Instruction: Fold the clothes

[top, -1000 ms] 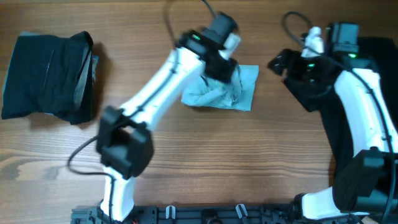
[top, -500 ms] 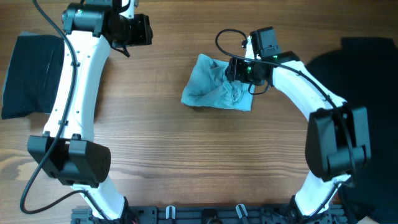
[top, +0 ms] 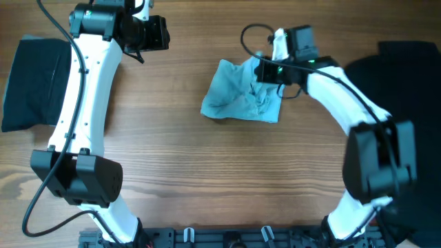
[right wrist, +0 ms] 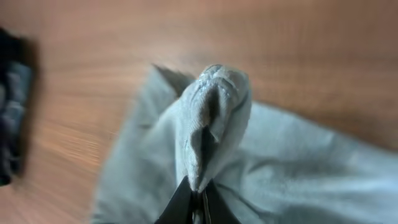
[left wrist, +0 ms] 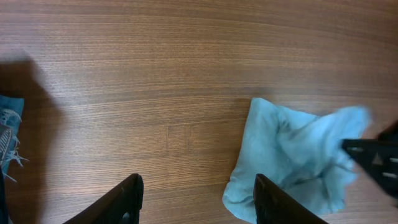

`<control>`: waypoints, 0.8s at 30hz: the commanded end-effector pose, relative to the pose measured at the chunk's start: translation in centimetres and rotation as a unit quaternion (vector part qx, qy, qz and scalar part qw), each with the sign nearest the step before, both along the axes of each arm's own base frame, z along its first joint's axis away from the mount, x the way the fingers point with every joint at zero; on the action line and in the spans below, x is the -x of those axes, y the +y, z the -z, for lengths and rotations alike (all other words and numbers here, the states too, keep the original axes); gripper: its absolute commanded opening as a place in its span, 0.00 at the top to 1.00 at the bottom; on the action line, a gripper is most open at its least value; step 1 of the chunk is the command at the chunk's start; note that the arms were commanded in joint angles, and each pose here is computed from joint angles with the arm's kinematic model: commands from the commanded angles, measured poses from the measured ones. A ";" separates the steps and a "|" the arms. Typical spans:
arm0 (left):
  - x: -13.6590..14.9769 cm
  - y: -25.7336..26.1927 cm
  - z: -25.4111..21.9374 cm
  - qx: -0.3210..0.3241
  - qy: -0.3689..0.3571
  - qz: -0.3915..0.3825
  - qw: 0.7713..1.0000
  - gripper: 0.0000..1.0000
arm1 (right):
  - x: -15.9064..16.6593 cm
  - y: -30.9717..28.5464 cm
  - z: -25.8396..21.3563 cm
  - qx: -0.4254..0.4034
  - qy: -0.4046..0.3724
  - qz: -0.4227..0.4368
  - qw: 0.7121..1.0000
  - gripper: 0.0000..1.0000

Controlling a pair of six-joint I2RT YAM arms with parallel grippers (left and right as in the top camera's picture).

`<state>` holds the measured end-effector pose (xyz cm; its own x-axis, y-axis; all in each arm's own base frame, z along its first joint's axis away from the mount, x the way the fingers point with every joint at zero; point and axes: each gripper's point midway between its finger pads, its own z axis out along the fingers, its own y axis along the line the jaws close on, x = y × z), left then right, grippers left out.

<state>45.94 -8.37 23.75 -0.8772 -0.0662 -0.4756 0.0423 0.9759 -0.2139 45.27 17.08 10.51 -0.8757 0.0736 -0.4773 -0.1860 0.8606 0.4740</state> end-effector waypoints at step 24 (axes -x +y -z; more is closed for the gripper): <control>-0.1 -0.1 -0.4 0.000 -0.006 0.000 1.000 0.41 | 15.5 -0.3 7.1 0.005 0.269 -0.074 0.960 0.24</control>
<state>45.88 -8.35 23.71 -0.8784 -0.0661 -0.4734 0.0416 0.9761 -0.2134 30.60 15.44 3.77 -0.9977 -0.0658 0.0185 -0.0487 0.8740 0.4834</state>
